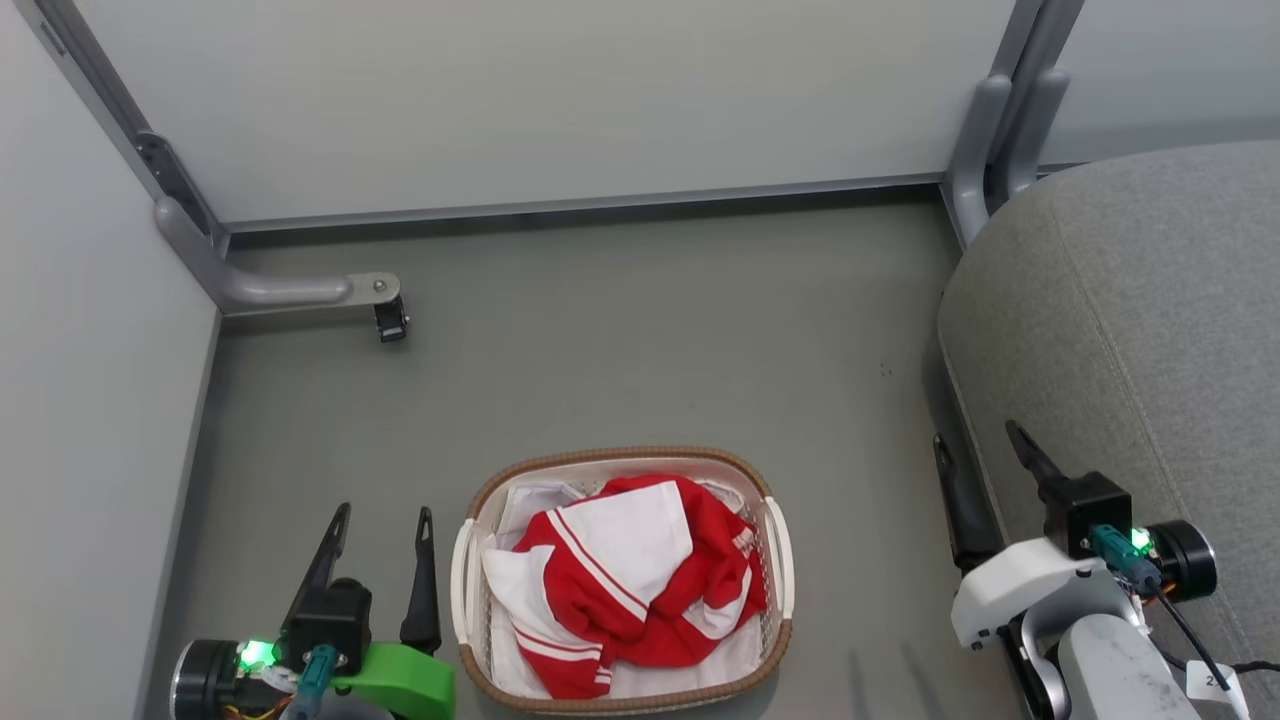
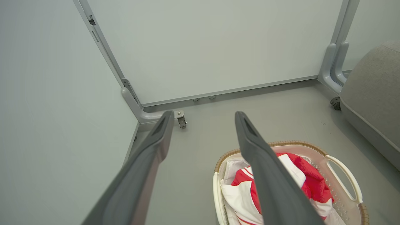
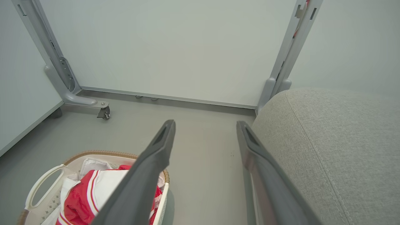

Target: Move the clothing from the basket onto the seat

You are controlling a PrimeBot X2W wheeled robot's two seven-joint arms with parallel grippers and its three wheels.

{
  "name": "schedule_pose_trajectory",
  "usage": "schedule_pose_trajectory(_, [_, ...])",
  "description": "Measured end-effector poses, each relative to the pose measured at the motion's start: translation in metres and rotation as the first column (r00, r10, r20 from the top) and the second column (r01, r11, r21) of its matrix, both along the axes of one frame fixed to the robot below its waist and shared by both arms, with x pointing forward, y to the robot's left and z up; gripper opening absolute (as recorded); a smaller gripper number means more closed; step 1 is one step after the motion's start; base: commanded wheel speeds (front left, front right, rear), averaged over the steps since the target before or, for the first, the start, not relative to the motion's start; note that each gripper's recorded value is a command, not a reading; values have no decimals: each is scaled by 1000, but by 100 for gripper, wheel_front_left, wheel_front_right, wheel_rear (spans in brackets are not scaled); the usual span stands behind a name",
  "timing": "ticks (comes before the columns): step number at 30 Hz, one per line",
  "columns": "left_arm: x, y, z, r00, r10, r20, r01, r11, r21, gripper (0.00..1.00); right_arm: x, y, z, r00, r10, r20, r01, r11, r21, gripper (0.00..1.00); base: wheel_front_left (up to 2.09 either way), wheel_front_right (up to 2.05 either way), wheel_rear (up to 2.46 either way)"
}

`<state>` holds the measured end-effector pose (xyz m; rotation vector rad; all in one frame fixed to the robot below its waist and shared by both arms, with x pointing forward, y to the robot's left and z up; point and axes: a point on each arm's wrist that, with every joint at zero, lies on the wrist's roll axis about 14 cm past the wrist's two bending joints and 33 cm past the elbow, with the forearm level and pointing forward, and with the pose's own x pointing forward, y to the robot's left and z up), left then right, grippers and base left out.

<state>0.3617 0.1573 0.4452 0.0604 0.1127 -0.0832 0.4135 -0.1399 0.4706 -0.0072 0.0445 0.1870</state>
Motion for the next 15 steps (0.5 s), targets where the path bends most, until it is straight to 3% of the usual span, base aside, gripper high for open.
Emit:
schedule_pose_trajectory(11, [41, -34, -25, 992, -111, -65, 109, 993, -36, 100, 40, 1, -10, 1000, 1, 0, -1, 1000, -7, 100, 0, 0, 0])
schedule_pose_trajectory(15, [51, -50, -54, 974, -174, -145, 166, 984, -64, 100, 59, -1, -14, 1000, -3, 8, 3, 1000, -7, 100, 0, 0, 0])
